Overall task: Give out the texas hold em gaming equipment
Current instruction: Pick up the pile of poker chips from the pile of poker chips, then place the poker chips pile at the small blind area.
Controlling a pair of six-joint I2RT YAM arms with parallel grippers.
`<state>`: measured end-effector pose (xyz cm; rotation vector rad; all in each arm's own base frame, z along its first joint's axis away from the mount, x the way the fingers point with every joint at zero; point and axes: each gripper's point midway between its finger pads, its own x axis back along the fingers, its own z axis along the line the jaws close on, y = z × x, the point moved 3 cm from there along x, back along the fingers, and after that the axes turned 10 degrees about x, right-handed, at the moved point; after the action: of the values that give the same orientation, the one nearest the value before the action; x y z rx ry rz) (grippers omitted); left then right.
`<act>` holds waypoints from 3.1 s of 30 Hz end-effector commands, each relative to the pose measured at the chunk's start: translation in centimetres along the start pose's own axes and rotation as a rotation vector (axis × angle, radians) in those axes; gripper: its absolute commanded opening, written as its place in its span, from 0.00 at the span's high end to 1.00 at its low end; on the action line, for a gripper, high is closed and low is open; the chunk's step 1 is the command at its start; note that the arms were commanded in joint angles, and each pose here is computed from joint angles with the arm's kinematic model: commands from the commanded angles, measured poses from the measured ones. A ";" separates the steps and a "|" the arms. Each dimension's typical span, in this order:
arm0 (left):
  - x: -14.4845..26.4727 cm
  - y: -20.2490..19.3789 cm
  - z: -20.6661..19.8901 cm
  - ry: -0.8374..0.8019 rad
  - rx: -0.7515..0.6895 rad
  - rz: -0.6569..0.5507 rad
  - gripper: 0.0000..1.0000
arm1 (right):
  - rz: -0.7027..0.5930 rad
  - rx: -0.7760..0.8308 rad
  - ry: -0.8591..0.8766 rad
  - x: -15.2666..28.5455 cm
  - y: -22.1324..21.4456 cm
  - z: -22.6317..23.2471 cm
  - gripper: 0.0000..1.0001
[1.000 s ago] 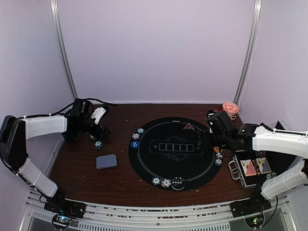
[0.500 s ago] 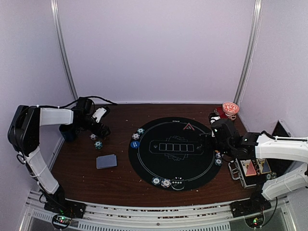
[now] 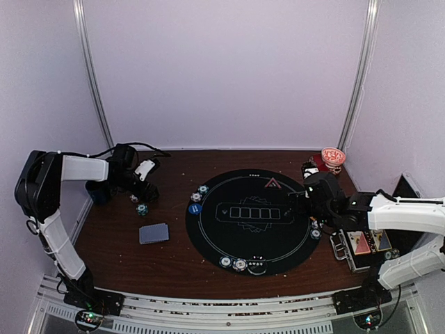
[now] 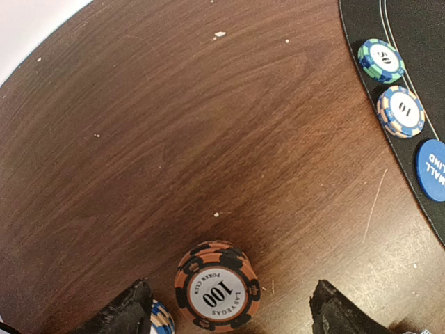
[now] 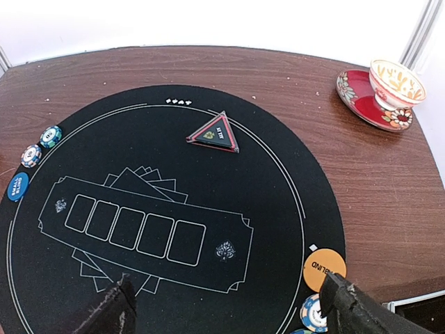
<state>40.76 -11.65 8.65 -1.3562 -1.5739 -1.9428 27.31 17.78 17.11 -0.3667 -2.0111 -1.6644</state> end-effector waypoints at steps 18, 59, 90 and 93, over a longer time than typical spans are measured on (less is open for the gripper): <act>-1.2 0.4 1.6 0.037 0.022 -0.021 0.38 | -0.021 -0.004 -0.024 0.2 -0.1 -0.4 0.07; 1.9 1.9 0.8 -0.006 0.009 -0.102 0.70 | -0.029 -0.006 -0.031 0.4 0.0 -0.5 0.07; -3.1 15.9 -12.7 -0.247 -0.197 -0.192 0.71 | -0.037 -0.007 -0.078 0.4 -0.1 -1.3 0.07; -4.1 16.2 -14.4 -0.261 -0.221 -0.191 0.71 | -0.038 -0.007 -0.074 0.5 -0.1 -1.2 0.07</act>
<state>47.22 -29.37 14.69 -1.6467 -1.6656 -2.1544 27.42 16.83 17.43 -0.3980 -2.0633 -1.6967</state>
